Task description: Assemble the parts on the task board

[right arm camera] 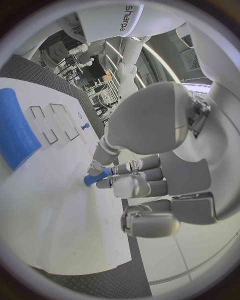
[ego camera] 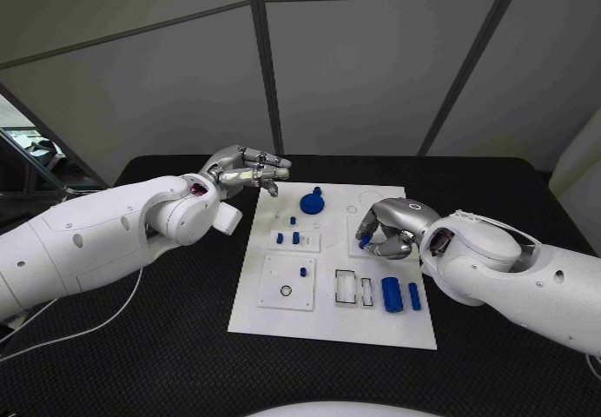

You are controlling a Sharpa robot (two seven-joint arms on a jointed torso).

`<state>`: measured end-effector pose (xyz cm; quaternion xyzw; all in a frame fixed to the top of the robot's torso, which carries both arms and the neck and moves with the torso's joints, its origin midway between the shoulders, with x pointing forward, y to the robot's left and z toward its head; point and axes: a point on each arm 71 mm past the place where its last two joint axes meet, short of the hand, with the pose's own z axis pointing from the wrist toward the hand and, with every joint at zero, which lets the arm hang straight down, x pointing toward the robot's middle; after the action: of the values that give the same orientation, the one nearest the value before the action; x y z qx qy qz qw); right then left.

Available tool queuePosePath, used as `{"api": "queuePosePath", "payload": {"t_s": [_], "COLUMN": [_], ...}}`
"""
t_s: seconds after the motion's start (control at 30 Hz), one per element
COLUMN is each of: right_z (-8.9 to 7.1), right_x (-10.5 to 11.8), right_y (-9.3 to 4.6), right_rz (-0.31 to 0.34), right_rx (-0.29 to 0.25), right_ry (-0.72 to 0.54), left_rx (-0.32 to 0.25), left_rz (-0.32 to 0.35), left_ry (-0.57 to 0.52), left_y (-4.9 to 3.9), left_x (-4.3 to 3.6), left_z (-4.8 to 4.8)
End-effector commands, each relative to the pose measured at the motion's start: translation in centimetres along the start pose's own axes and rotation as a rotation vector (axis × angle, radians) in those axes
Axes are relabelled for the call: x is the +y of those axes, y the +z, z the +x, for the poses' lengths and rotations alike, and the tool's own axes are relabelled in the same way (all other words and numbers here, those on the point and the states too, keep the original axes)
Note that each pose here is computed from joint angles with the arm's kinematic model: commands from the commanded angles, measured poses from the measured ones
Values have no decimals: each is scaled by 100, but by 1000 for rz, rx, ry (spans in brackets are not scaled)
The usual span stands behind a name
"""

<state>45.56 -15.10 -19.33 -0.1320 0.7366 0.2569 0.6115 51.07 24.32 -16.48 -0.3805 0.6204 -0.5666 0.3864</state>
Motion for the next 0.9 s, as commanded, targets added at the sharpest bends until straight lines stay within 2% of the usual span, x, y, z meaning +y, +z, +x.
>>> {"api": "queuePosePath", "payload": {"t_s": [0.03, 0.2, 0.4, 0.6, 0.77, 0.9], "right_z": [-31, -61, -113, -305, -414, -433], "right_x": [26, 82, 148, 217, 395, 609], "right_y": [2, -18, -106, -167, -208, -180], "right_rz": [-6, -33, -58, -78, -130, -192], "right_rx": [-38, -72, -101, -155, -186, -189], "right_ry": [-21, -16, 8, 46, 86, 127], "left_rx": [9, 9, 8, 7, 9, 12], "left_rz": [2, 2, 1, 0, 1, 2], "left_ry": [-7, -7, -6, -6, -7, -8], "left_y": [2, 2, 1, 1, 4, 10], "left_x": [-9, -9, -7, -3, -2, -2], "left_z": [7, 7, 4, -1, 5, 16]}}
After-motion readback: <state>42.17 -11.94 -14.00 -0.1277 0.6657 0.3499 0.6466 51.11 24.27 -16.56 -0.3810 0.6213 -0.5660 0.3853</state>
